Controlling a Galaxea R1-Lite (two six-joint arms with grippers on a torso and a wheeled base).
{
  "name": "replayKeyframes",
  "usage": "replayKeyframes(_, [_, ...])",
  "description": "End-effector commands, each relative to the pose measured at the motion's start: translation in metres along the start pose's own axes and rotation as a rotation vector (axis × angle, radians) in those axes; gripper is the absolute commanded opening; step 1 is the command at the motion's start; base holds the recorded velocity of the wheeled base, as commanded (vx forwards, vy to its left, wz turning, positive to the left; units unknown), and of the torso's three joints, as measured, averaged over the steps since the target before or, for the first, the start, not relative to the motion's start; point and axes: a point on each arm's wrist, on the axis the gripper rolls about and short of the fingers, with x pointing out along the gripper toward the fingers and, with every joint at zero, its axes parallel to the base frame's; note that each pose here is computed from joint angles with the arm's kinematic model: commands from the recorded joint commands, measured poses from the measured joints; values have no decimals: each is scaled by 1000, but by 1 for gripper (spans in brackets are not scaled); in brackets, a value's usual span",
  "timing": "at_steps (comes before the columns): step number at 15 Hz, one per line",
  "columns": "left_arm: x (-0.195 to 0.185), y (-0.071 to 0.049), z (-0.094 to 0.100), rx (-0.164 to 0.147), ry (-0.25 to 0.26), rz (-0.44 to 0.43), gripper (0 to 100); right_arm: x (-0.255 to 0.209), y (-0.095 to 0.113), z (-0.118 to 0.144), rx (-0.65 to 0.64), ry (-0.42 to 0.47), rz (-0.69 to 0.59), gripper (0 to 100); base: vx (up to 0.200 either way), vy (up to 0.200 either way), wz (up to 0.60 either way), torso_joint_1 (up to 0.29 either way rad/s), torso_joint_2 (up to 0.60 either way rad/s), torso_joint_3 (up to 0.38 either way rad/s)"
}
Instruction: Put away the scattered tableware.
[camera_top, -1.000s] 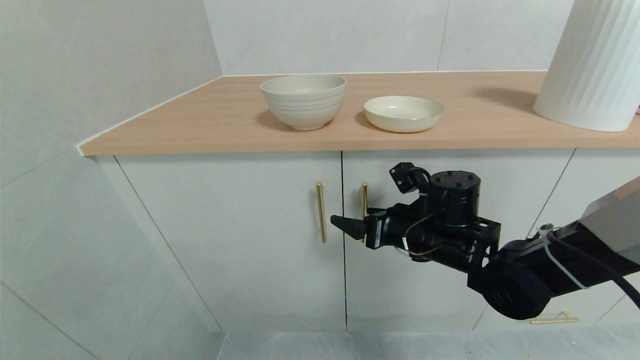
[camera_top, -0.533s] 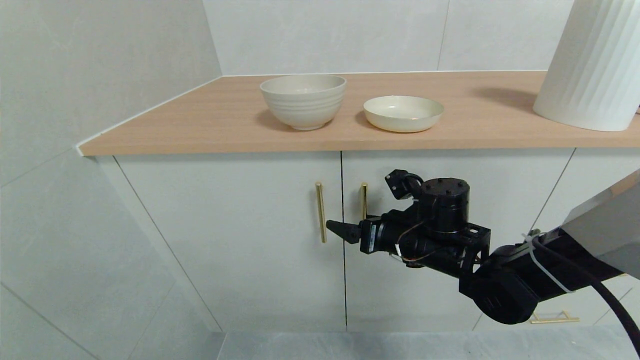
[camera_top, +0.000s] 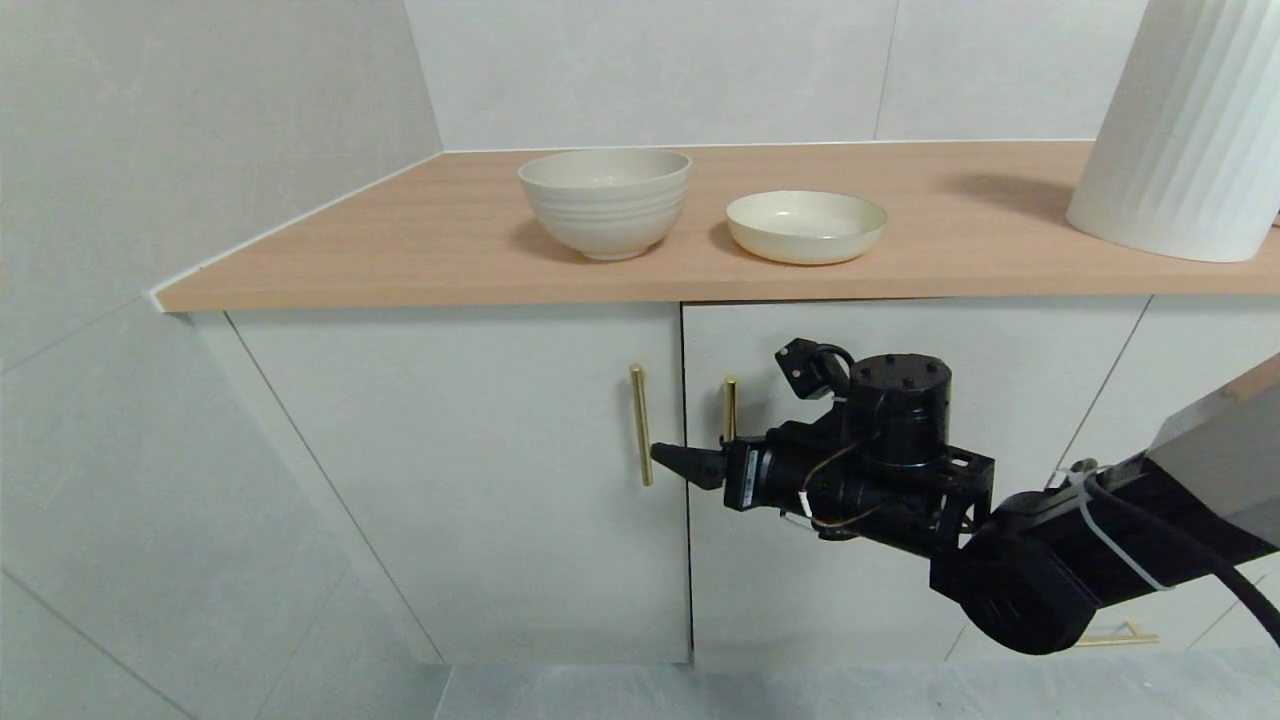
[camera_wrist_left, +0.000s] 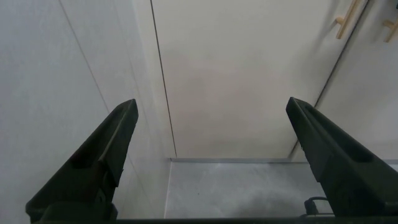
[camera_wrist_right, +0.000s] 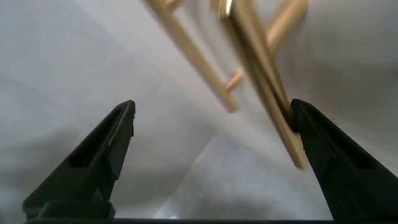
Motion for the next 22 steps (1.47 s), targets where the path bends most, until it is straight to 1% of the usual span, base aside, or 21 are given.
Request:
replayKeyframes(1, [0, 0, 0, 0, 0, 1, 100, -9, 8, 6, 5, -1, 44, 100, 0, 0, 0, 0, 0, 0])
replayKeyframes(4, [0, 0, 0, 0, 0, 1, 100, -16, 10, 8, 5, 0, 49, 100, 0, 0, 0, 0, 0, 0])
replayKeyframes(6, [0, 0, 0, 0, 0, 1, 100, -36, 16, 8, 8, 16, 70, 100, 0, 0, 0, 0, 0, 0])
replayKeyframes(8, [0, 0, 0, 0, 0, 1, 100, -61, 24, 4, 9, 80, 184, 100, 0, 0, 0, 0, 0, 0])
replayKeyframes(10, [0, 0, 0, 0, 0, 1, 100, -77, 30, 4, 8, 111, 261, 100, 0, 0, 0, 0, 0, 0])
replayKeyframes(14, [0, 0, 0, -2, 0, 1, 100, -104, 38, 2, 2, 116, 291, 100, 0, 0, 0, 0, 0, 0])
replayKeyframes(16, [0, 0, 0, -3, 0, 1, 100, -110, 40, 0, 4, 138, 329, 100, 0, 0, 0, 0, 0, 0])
replayKeyframes(19, [0, 0, 0, 3, 0, -1, 100, -114, 43, -1, 2, 142, 340, 100, 0, 0, 0, 0, 0, 0])
replayKeyframes(20, [0, 0, 1, 3, -5, -1, 100, -114, 43, -3, 3, 147, 340, 100, 0, 0, 0, 0, 0, 0])
replayKeyframes(21, [-2, 0, 7, 10, -23, -10, 100, -114, 44, -4, 4, 150, 342, 100, 0, 0, 0, 0, 0, 0])
replayKeyframes(22, [-5, -1, 14, 11, -43, -47, 100, -114, 44, -4, 4, 152, 343, 100, 0, 0, 0, 0, 0, 0])
